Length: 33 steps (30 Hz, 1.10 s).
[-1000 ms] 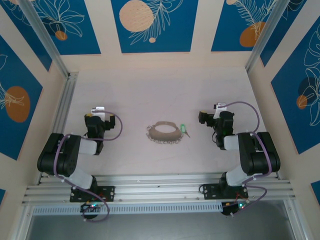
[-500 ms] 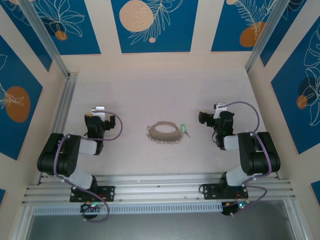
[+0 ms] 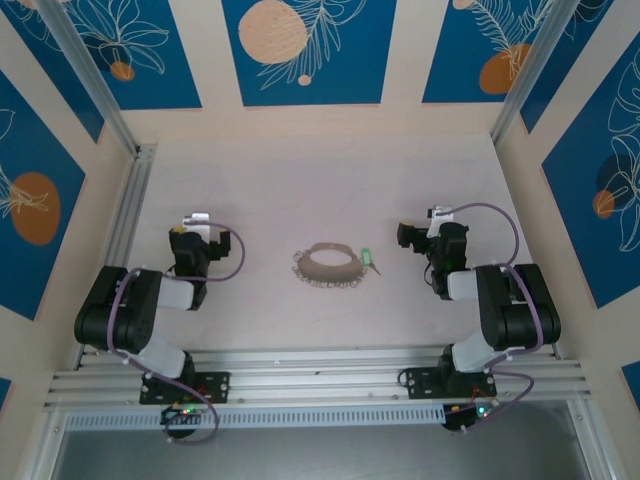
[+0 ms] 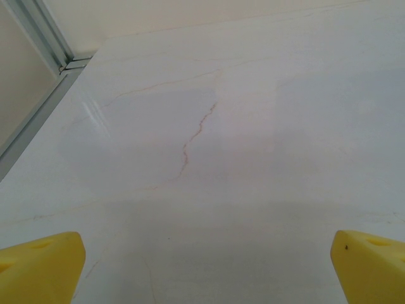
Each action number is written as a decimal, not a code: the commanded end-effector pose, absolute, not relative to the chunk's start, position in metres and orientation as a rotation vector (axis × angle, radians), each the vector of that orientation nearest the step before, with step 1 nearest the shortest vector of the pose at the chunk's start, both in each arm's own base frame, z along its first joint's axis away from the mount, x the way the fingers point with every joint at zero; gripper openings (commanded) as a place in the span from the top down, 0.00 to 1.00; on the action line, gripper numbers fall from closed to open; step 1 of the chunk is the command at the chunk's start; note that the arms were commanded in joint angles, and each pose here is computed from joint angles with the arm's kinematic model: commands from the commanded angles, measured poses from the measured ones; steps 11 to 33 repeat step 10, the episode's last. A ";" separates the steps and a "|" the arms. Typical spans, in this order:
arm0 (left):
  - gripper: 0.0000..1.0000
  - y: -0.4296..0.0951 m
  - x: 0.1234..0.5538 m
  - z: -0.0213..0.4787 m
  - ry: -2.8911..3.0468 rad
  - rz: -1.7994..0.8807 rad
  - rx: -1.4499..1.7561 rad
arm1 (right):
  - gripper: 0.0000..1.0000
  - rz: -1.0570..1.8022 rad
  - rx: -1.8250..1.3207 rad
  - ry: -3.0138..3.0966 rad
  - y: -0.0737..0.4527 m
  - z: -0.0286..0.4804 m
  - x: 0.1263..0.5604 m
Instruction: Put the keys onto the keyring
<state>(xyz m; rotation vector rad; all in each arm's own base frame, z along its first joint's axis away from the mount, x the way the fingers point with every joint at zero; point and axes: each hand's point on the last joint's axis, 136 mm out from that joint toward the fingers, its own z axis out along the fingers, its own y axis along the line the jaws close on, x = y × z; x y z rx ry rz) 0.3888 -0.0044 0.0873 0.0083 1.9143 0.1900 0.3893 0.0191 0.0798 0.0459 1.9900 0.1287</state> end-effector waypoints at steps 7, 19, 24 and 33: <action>0.00 -0.004 0.393 0.095 1.884 0.171 -0.005 | 0.01 0.105 0.054 1.940 0.015 0.093 0.396; 0.00 -0.004 0.393 0.095 1.884 0.171 -0.004 | 0.01 0.105 0.054 1.938 0.014 0.094 0.397; 0.00 -0.004 0.393 0.095 1.884 0.171 -0.004 | 0.01 0.105 0.054 1.938 0.014 0.094 0.397; 0.00 -0.004 0.393 0.095 1.884 0.171 -0.004 | 0.01 0.105 0.054 1.938 0.014 0.094 0.397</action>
